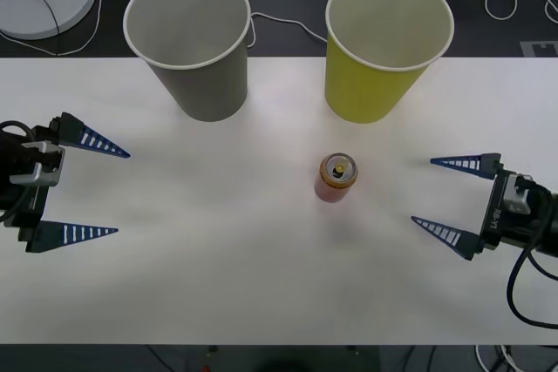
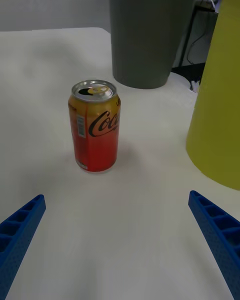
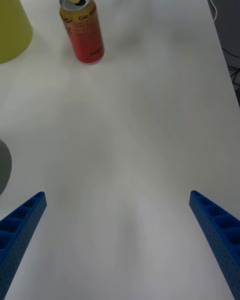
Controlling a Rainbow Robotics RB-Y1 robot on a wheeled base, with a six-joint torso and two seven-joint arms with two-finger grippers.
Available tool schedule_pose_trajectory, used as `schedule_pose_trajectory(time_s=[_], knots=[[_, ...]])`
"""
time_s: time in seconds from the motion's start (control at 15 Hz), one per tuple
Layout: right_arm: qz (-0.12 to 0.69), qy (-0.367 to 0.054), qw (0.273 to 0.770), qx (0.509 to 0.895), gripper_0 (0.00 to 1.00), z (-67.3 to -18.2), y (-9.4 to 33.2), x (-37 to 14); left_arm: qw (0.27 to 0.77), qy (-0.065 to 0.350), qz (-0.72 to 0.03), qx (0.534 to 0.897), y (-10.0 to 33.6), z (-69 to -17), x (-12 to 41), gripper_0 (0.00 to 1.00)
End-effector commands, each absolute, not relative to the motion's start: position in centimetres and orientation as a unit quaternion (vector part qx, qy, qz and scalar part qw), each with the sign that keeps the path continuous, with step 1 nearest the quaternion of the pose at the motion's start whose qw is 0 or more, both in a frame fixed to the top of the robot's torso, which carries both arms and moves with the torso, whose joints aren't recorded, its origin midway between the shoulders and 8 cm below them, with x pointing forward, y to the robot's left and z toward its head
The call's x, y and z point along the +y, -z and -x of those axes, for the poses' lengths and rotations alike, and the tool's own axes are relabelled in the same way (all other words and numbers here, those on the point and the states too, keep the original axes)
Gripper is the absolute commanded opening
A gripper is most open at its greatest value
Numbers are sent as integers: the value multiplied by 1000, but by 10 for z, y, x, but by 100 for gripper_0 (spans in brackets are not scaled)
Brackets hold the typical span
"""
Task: Put the can into the green bin and the plastic bottle into the gray bin
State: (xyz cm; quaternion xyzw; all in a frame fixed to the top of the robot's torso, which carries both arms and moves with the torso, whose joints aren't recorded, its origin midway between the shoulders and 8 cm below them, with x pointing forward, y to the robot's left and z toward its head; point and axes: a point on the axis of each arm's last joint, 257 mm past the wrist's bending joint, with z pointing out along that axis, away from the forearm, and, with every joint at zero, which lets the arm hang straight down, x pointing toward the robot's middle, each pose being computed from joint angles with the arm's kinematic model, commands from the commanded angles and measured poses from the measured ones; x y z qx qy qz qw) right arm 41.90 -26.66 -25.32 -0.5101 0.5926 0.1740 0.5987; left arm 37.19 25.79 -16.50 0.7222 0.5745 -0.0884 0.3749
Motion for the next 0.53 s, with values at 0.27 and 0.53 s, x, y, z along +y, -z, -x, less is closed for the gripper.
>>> schedule_pose_trajectory(time_s=[0.27,0.53], knots=[[474,-200,616,597,100,-431,271,-245,375,88,-722,574,165,-372,258,100],[460,-219,620,597,100,-438,283,-225,375,88,-722,574,165,-372,258,100]])
